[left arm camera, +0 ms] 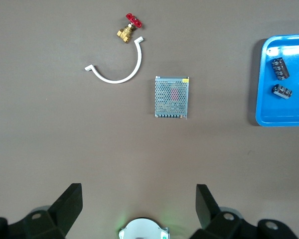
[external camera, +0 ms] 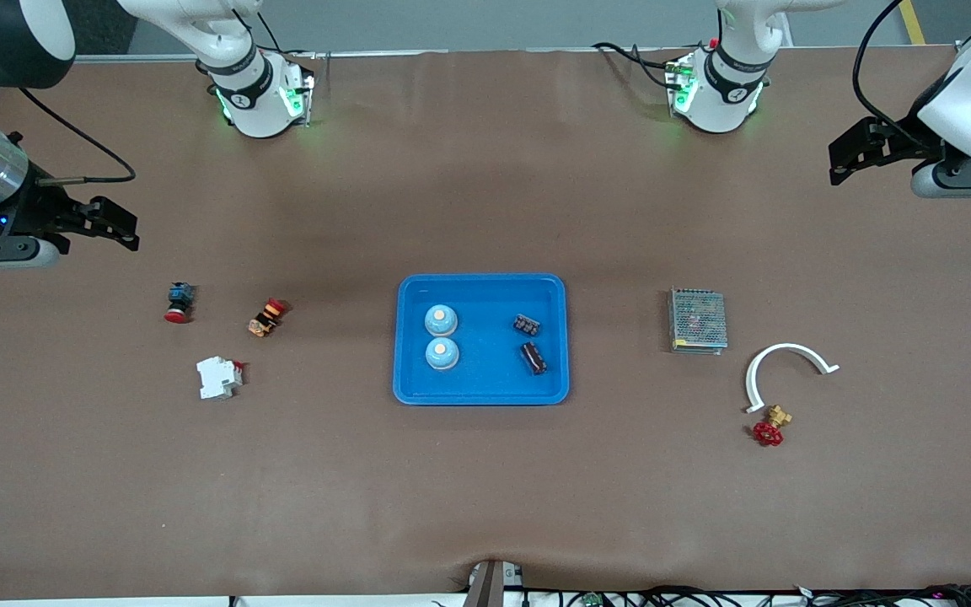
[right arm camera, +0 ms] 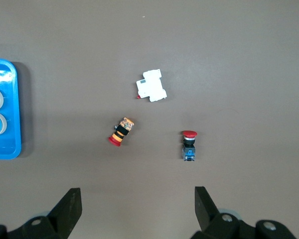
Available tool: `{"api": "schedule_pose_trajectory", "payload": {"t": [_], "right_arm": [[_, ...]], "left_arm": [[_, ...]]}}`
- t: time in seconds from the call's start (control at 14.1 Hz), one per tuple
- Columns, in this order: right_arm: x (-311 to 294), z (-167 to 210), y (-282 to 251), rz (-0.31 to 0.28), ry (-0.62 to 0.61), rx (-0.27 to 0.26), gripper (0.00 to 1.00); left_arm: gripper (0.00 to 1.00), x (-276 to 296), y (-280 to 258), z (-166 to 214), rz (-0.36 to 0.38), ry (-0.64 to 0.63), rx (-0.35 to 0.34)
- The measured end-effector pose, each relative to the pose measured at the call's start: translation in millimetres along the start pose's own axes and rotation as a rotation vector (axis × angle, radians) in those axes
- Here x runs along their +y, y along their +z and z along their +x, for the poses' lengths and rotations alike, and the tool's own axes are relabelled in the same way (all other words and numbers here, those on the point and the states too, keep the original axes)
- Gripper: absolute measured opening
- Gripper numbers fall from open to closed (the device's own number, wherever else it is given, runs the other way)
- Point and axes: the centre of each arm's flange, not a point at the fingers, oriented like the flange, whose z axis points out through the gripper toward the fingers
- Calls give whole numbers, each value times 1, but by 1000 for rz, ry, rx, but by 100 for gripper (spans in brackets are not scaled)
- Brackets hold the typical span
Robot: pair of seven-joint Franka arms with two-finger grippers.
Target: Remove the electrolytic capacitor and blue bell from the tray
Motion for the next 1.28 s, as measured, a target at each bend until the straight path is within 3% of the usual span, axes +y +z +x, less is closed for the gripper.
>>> {"api": "schedule_pose_trajectory", "payload": {"t": [0.64, 1.28], "right_arm": [[0, 0, 0, 0, -1, 0, 100], [1, 0, 0, 0, 2, 0, 100]], "left_arm": [[100, 0, 6, 6, -2, 1, -5], [100, 19, 67, 41, -7, -62, -50]]}}
